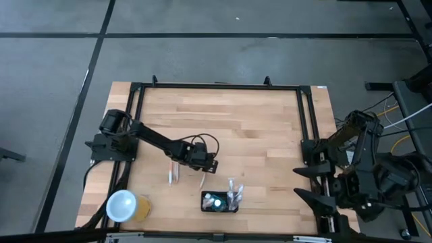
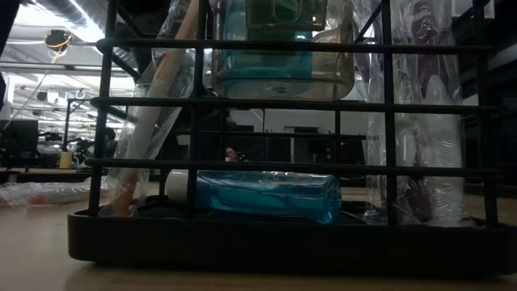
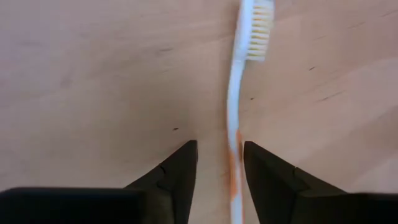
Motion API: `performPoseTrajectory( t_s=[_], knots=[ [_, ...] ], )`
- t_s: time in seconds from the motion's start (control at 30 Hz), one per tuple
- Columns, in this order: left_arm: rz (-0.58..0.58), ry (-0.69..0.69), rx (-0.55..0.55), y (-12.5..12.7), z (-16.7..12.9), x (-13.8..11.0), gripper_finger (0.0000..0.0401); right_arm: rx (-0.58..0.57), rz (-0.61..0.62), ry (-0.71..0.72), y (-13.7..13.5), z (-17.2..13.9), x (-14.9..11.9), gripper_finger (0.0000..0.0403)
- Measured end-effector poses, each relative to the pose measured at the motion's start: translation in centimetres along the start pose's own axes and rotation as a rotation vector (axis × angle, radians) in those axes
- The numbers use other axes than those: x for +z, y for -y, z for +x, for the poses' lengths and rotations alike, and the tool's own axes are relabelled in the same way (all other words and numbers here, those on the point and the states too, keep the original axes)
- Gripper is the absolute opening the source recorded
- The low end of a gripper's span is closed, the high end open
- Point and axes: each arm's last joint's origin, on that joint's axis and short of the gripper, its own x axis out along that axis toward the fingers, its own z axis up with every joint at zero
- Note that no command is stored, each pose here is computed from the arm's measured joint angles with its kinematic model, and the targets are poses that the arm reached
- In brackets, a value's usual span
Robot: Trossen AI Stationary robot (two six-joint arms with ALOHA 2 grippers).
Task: Pick & Place toothbrushing station
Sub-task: Put the orange toothbrush into the mesh organizer
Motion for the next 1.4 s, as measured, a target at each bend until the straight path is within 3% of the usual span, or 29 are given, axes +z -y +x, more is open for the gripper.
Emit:
performPoseTrajectory(
  t_s=[0.1,0.73,0.93,1.1,1.4],
  knots=[
    [0.026,-0.009,0.048,-0.2,0.6,0.3,0.0116,0.028,0.022,0.017,-0.2,-0.4,0.2,0.02],
    [0.133,0.071,0.109,-0.9,1.6,2.6,0.002,0.082,0.071,0.074,-0.2,-0.7,0.8,0.0201],
    [0.204,0.085,0.105,-0.9,1.6,3.6,0.0008,0.107,0.078,0.096,-0.2,-0.7,0.9,0.0201],
    [0.323,0.265,0.105,-0.7,-0.1,4.7,0.0005,0.155,0.079,0.137,-0.3,-0.7,1.1,0.0201],
    [0.387,0.592,-0.26,3.1,-9.8,4.9,0.0003,0.239,0.073,0.209,-0.5,-0.8,1.3,0.0201]
  ],
)
